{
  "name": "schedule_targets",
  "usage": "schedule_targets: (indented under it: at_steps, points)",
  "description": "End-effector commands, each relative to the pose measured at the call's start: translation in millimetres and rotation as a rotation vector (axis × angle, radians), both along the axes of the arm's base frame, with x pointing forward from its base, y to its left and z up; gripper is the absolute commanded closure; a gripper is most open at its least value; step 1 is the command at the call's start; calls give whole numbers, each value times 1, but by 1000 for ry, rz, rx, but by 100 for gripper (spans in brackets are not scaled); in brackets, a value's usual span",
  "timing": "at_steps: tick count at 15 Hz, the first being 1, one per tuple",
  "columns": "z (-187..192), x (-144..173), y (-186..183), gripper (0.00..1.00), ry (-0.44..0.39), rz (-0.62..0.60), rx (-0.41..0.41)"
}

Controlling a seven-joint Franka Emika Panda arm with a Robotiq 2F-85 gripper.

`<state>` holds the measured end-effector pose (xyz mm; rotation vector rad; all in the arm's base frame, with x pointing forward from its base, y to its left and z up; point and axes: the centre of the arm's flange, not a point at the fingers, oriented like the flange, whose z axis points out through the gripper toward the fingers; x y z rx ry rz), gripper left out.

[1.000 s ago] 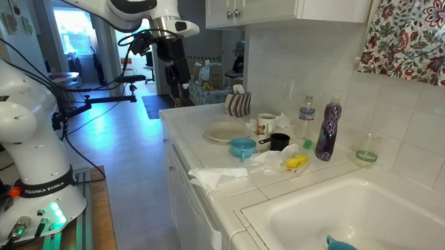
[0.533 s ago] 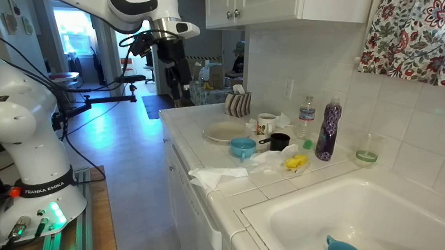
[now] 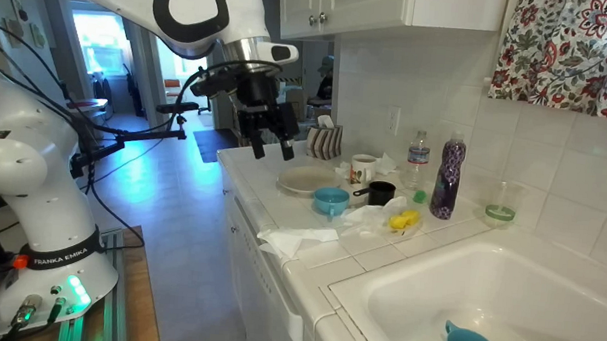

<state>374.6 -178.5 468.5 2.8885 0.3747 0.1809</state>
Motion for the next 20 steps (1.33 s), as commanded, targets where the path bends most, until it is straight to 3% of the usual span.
schedule_targets:
  at_steps: [1,5,10,11,16,20]
  points:
    - [-25,22,-59,0,5,200,-8]
    - [-41,61,-83,0,-24,419,-29]
    - [-68,127,-58,0,-33,659,15]
    - [-55,90,-47,0,-50,598,3]
    - [-61,95,-47,0,-38,594,4]
    - [-80,108,-33,0,-8,746,12]
